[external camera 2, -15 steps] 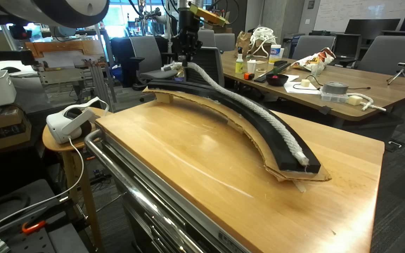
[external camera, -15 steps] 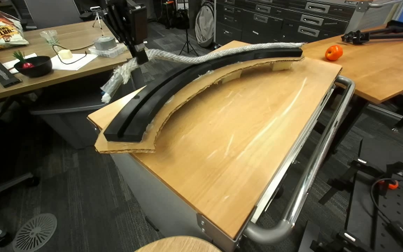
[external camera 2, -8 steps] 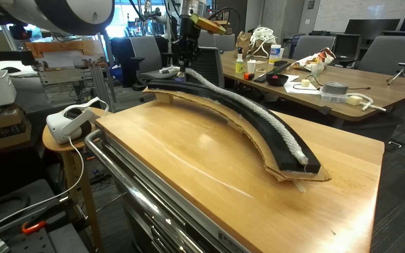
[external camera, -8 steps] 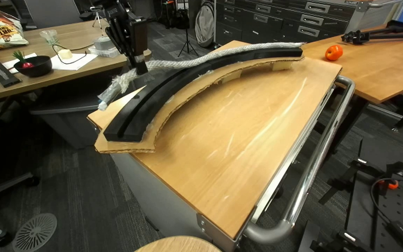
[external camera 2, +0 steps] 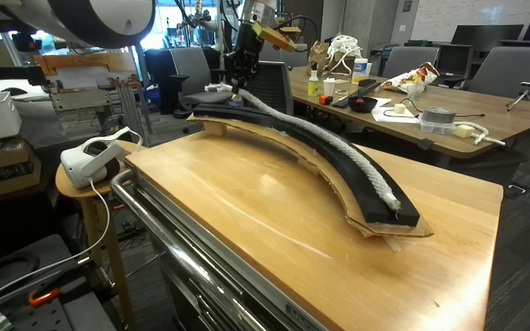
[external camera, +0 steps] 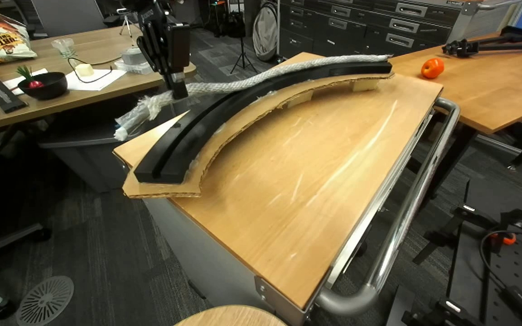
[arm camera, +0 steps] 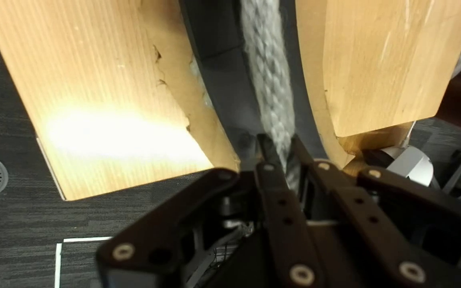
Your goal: Put the rope along the center of the black object
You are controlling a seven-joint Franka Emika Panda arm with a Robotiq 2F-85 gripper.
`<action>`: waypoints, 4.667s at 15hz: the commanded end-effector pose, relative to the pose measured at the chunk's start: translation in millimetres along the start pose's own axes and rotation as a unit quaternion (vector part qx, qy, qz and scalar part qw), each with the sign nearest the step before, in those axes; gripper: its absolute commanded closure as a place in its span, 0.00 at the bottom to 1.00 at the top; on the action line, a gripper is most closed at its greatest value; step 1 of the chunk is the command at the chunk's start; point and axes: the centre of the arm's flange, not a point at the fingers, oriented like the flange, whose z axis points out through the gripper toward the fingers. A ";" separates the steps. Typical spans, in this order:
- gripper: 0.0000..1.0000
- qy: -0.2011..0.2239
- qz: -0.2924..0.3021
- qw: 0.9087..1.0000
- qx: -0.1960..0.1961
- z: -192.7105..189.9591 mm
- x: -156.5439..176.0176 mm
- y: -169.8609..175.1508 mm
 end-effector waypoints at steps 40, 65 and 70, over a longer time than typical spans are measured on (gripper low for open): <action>0.59 -0.117 -0.124 0.985 0.007 37.8 26.1 -12.2; 0.00 -0.093 -0.130 0.969 -0.189 -99.9 77.7 -53.1; 0.00 -0.092 -0.130 0.969 -0.189 -99.9 77.7 -53.1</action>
